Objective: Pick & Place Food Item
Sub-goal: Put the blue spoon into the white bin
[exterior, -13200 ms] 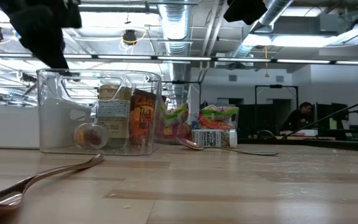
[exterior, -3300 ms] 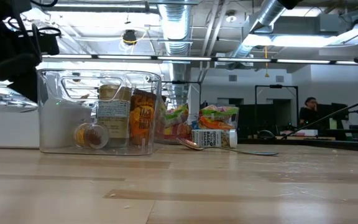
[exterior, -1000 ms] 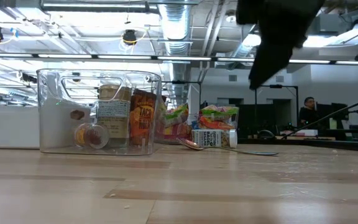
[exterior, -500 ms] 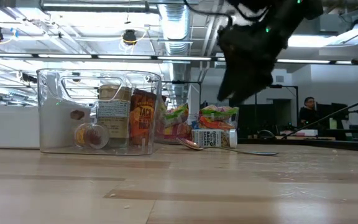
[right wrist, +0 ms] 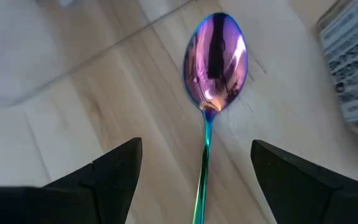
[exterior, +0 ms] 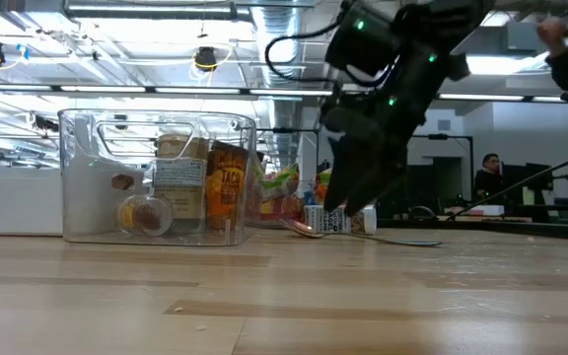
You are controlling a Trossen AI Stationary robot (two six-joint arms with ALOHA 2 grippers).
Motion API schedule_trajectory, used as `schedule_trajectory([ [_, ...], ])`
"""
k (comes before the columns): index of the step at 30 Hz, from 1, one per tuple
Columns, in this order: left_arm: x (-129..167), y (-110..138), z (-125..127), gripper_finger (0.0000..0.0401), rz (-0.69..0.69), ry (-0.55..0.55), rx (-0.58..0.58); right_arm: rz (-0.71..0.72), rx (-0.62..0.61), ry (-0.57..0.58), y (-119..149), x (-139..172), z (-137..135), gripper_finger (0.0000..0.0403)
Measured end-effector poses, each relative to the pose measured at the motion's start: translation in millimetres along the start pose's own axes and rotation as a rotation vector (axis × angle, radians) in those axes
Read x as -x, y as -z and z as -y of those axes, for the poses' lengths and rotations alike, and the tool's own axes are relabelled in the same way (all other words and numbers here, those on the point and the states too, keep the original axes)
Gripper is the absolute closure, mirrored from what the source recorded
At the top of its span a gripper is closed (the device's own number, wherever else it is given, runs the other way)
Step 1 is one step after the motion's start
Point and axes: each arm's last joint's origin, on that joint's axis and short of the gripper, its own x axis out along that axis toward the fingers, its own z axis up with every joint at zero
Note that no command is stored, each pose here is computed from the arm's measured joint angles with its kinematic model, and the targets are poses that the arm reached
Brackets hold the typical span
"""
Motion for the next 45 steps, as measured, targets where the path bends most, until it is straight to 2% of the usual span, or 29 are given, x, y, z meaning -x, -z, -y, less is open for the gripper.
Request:
schedule_trajectory([
  [8,0.0,0.2,0.1,0.0297,-0.002,0.001,-0.001,-0.07,-0.015,0.0,3.2,-20.4,10.9,0.0107],
  [15,0.0,0.3,0.1,0.0297,-0.003,0.001,-0.002,-0.085,-0.011,0.006,4.6,-24.0,11.3,0.0109],
  [21,0.0,0.3,0.2,0.0297,-0.003,0.002,-0.003,-0.096,0.003,0.01,6.9,-23.8,9.5,0.0134],
  [28,0.0,0.4,0.2,0.0297,-0.003,0.002,-0.003,-0.102,0.017,0.015,8.1,-23.9,9.4,0.0199],
  [40,0.0,0.4,0.2,0.0297,-0.004,0.002,-0.003,-0.13,0.031,0.016,10.8,-23.7,10.0,0.0384],
  [42,0.0,0.5,0.3,0.0297,-0.004,0.002,-0.004,-0.135,0.046,0.012,11.3,-23.7,9.7,0.0394],
  [45,0.0,1.0,0.6,0.0297,-0.009,0.005,-0.008,-0.153,0.056,-0.005,12.1,-22.8,9.4,0.0387],
])
